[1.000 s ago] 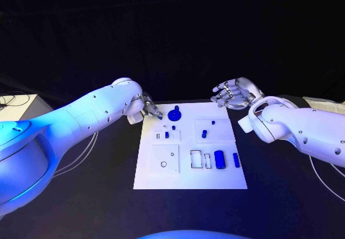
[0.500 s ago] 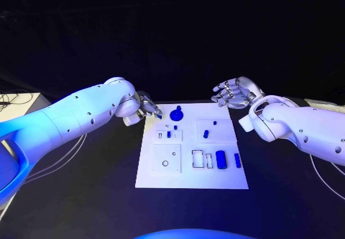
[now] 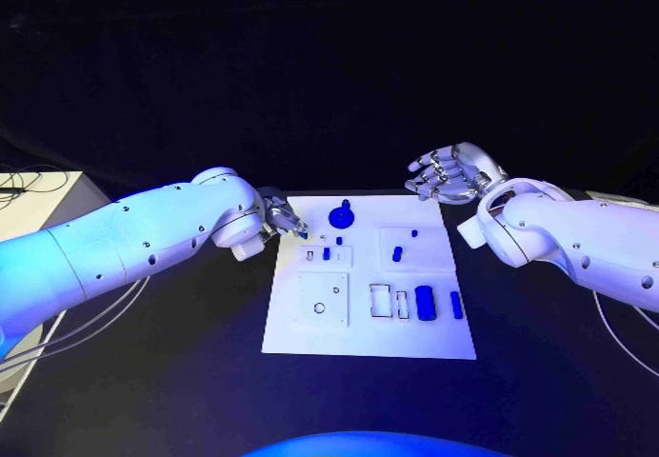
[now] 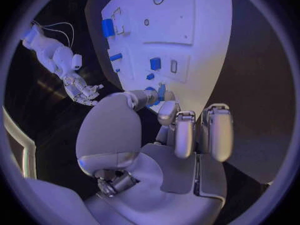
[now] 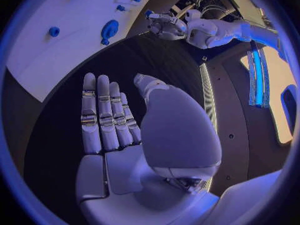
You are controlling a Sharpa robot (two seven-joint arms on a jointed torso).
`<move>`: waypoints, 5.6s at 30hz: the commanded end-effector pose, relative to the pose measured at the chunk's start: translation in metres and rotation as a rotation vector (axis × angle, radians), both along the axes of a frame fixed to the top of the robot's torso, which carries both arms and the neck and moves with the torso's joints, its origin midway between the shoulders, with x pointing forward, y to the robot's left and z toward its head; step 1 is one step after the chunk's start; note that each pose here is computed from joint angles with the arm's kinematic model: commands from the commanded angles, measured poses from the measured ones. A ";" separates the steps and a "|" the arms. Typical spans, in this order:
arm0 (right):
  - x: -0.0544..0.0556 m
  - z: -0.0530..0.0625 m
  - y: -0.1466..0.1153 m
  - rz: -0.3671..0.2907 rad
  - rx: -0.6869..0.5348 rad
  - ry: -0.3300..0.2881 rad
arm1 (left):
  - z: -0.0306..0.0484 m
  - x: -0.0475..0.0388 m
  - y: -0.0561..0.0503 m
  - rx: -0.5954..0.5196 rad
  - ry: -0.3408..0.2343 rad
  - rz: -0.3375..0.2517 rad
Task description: Assemble the parts on the task board
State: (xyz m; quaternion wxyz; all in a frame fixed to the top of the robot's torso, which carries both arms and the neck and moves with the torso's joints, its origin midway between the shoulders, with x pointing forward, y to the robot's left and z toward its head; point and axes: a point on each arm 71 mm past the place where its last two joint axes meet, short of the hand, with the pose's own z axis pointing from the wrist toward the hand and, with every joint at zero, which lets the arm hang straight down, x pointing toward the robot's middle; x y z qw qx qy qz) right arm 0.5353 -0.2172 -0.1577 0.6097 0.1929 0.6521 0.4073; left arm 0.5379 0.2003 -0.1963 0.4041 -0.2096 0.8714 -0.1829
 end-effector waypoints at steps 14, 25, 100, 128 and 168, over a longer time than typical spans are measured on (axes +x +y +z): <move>-0.001 -0.002 0.001 0.021 -0.016 -0.005 | -0.0268 -0.0205 -0.009 0.029 -0.193 -0.007; -0.002 -0.002 0.000 0.020 -0.016 -0.003 | -0.0339 -0.0260 -0.015 0.050 -0.192 -0.054; -0.002 -0.003 -0.001 0.022 -0.020 0.003 | -0.0437 -0.0254 -0.016 0.114 -0.039 -0.141; -0.003 -0.003 0.000 0.027 -0.019 0.003 | -0.0467 -0.0216 -0.029 0.069 -0.042 -0.124; -0.004 -0.004 -0.001 0.031 -0.019 0.007 | -0.0446 -0.0220 -0.012 0.072 -0.049 -0.075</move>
